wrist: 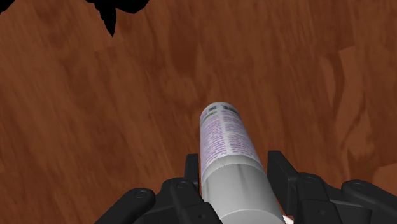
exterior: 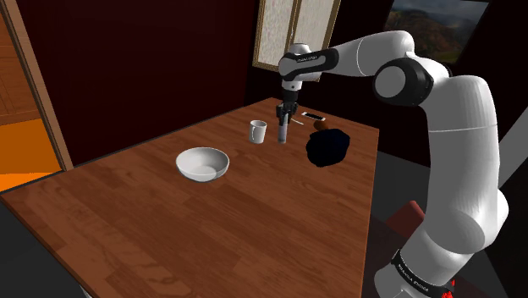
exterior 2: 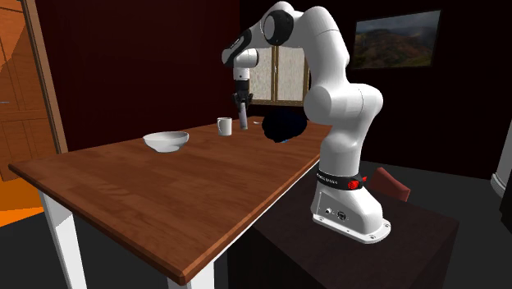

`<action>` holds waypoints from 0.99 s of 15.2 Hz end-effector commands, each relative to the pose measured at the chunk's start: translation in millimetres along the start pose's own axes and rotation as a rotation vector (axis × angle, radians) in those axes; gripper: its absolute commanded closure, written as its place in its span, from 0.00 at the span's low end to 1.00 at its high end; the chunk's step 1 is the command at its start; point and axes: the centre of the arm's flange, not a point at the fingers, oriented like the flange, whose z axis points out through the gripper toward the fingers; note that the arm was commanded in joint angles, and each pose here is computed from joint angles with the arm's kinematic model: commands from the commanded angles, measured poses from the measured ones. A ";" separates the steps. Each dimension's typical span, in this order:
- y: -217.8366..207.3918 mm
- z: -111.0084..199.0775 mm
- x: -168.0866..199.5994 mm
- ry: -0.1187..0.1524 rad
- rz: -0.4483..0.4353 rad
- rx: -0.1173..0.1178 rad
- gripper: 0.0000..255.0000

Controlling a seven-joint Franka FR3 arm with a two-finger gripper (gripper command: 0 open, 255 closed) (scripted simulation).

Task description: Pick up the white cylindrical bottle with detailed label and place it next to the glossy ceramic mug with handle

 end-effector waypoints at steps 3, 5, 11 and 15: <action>-1.3 20.8 0.5 0.001 0.000 0.000 1.00; -1.6 31.4 0.6 0.001 0.000 0.000 1.00; -1.7 35.5 0.7 0.001 0.000 0.000 1.00; -1.6 35.5 0.7 0.001 0.000 0.000 0.00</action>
